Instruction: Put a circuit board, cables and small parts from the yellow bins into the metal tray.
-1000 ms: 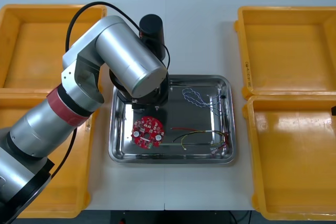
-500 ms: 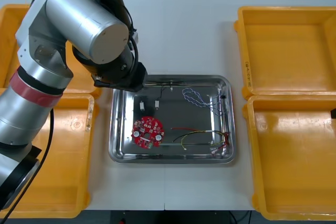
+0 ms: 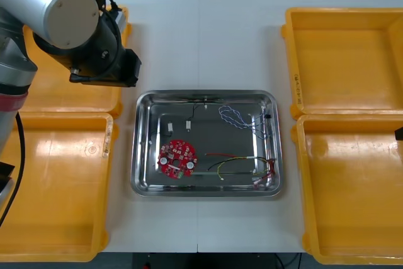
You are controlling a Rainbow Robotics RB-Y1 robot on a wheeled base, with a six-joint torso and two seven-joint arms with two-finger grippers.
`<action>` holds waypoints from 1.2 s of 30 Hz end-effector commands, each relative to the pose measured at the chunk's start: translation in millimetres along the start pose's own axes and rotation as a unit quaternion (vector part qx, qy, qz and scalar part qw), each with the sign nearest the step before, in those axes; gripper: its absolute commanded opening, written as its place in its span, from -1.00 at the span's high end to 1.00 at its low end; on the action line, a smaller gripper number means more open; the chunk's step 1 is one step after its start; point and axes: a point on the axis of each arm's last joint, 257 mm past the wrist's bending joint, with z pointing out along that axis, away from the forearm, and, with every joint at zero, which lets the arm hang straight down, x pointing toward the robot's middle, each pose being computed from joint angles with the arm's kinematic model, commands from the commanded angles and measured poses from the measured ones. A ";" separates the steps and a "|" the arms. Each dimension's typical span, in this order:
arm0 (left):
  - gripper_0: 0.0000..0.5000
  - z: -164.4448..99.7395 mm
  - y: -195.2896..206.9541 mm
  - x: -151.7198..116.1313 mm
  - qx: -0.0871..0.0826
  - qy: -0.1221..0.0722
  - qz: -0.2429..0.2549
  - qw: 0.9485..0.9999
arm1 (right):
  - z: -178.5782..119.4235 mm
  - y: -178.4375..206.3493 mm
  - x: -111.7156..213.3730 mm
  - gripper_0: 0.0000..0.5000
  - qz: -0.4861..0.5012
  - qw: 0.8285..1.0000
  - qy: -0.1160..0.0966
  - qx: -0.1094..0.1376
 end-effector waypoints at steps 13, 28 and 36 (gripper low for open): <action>-1.00 -32.9 96.3 7.4 -0.037 -0.027 0.000 0.999 | -16.1 -11.7 -15.5 -1.00 -0.036 0.999 -0.034 0.020; -1.00 -36.7 160.6 41.9 -0.055 -0.010 0.001 0.998 | -16.8 -11.9 -15.0 -1.00 -0.032 0.999 -0.033 0.019; -1.00 -39.2 181.8 59.3 -0.064 -0.007 0.000 0.998 | -16.8 -11.9 -15.0 -1.00 -0.032 0.999 -0.033 0.019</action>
